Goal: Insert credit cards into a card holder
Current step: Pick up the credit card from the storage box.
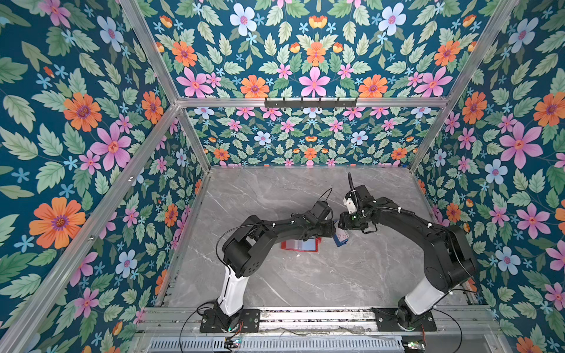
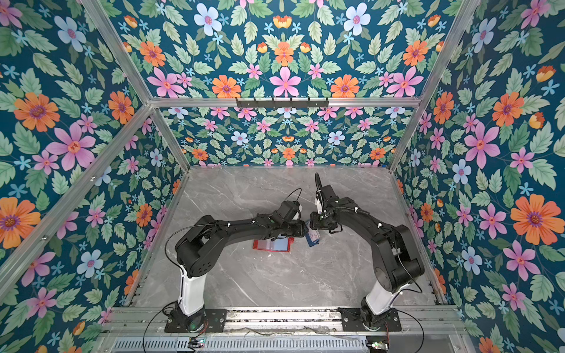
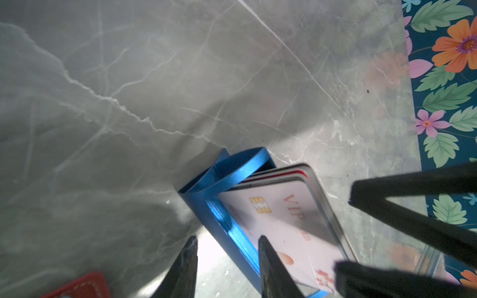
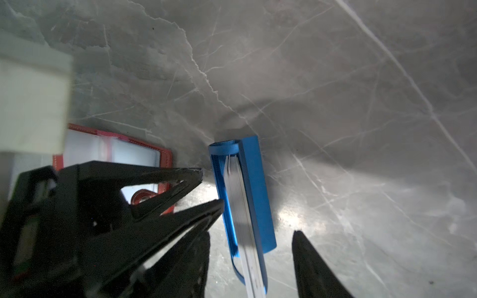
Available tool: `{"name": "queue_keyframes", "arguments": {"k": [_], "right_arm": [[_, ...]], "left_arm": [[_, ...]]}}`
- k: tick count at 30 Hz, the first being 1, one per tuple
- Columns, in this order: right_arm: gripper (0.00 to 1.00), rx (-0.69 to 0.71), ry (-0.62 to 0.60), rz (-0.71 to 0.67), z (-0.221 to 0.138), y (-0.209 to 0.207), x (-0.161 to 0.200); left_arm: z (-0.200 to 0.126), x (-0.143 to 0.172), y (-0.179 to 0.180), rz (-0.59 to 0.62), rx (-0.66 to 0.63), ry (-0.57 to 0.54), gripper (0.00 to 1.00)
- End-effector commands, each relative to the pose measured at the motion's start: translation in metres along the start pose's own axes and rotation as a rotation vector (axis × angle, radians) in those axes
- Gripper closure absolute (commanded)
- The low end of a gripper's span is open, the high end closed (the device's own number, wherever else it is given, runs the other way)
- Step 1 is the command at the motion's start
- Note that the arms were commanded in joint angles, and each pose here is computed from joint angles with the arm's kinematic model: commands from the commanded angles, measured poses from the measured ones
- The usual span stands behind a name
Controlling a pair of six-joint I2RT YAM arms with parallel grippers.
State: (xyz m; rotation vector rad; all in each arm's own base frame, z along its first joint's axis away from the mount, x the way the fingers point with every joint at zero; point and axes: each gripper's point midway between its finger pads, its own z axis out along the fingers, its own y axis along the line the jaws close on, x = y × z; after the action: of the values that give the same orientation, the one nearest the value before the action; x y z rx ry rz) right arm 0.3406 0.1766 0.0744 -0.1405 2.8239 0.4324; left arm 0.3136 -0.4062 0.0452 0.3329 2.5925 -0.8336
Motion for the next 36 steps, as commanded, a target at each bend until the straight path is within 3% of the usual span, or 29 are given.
{"name": "queue_keyframes", "arguments": {"k": [1, 15, 36], "right_arm": [[0.49, 0.017, 0.032, -0.003, 0.004, -0.004, 0.005], [0.52, 0.069, 0.055, -0.007, 0.016, -0.014, 0.008], [0.62, 0.135, 0.075, -0.077, 0.004, -0.022, 0.012]], "left_arm": [[0.003, 0.000, 0.000, -0.005, 0.002, 0.000, 0.60], [0.015, 0.009, 0.011, -0.010, -0.027, 0.031, 0.68], [0.015, 0.010, 0.017, 0.005, -0.062, 0.041, 0.69]]}}
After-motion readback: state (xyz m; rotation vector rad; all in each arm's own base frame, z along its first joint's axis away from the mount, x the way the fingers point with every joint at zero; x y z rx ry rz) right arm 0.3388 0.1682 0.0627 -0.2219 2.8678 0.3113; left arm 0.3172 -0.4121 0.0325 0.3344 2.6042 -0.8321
